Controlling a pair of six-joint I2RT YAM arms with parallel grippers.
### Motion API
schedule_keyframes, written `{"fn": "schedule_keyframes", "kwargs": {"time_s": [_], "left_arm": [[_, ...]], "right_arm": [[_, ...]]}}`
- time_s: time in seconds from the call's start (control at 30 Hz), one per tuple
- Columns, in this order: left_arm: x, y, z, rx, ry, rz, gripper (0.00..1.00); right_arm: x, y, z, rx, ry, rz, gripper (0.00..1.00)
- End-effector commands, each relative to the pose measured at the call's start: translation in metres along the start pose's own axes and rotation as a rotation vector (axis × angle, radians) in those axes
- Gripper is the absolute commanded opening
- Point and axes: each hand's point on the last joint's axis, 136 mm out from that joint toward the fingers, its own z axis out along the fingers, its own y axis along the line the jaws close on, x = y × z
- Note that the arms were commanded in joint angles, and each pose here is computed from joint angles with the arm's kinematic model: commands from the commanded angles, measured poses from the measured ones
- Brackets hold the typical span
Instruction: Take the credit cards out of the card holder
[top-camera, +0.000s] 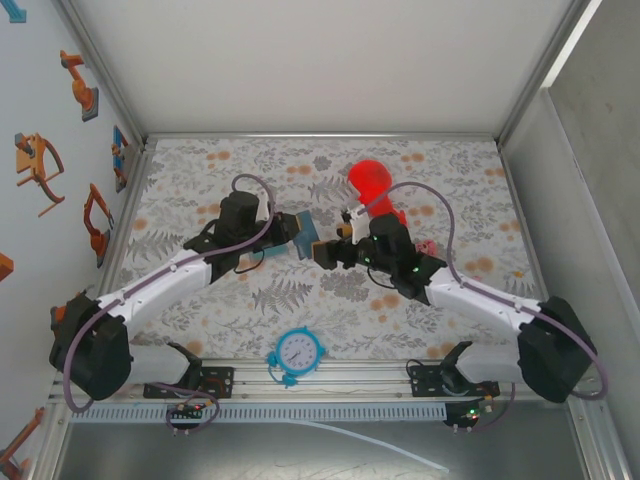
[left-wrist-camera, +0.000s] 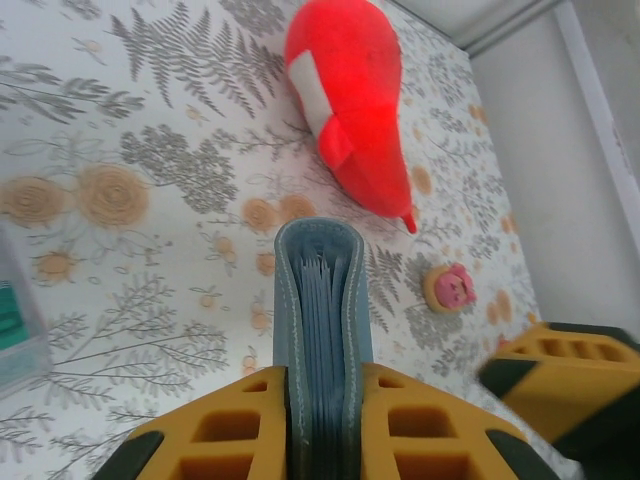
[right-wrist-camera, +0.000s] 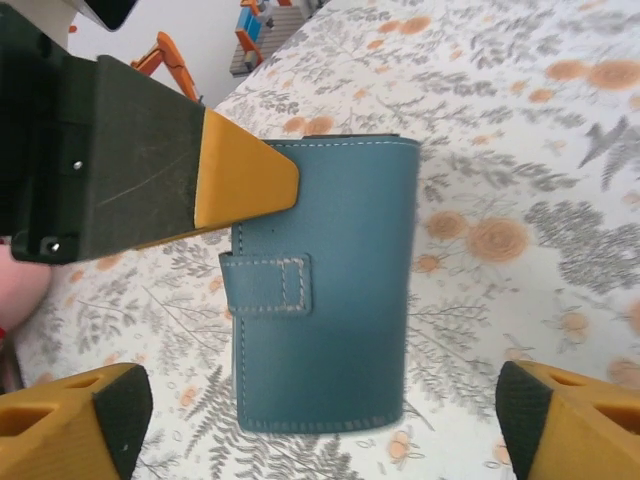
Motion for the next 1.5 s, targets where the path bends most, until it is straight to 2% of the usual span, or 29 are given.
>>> {"fn": "schedule_keyframes", "kwargs": {"time_s": [0.0,0.17,0.33,0.53,0.73,0.93,1.13,1.47], "left_arm": [[-0.023,-0.001,-0.018,-0.051,-0.093,0.029,0.0],[-0.034,0.007,-0.029,-0.129,-0.141,0.026,0.0],[-0.043,0.01,-0.035,-0.171,-0.173,0.024,0.0],[-0.055,0.009,-0.042,-0.193,-0.209,-0.003,0.0],[-0.055,0.012,-0.042,-0.204,-0.207,-0.05,0.0],[-0.049,0.018,-0.044,-0.196,-0.224,-0.12,0.0],[-0.039,0.018,-0.042,-0.181,-0.187,-0.153,0.0],[-0.019,0.014,-0.033,-0.132,-0.087,-0.198,0.0]], "right_arm": [[0.002,-0.012,-0.017,0.109,0.015,-0.058,0.91],[-0.006,-0.013,-0.033,0.191,0.006,-0.093,0.92],[-0.013,-0.003,-0.031,0.231,0.021,-0.134,0.88],[-0.012,0.01,-0.015,0.292,0.037,-0.237,0.86],[-0.01,0.027,0.009,0.241,0.027,-0.265,0.85],[-0.006,0.051,0.036,0.243,0.037,-0.381,0.86],[-0.004,0.054,0.061,0.288,0.049,-0.463,0.9],[-0.004,0.051,0.09,0.32,0.031,-0.526,0.89]]}}
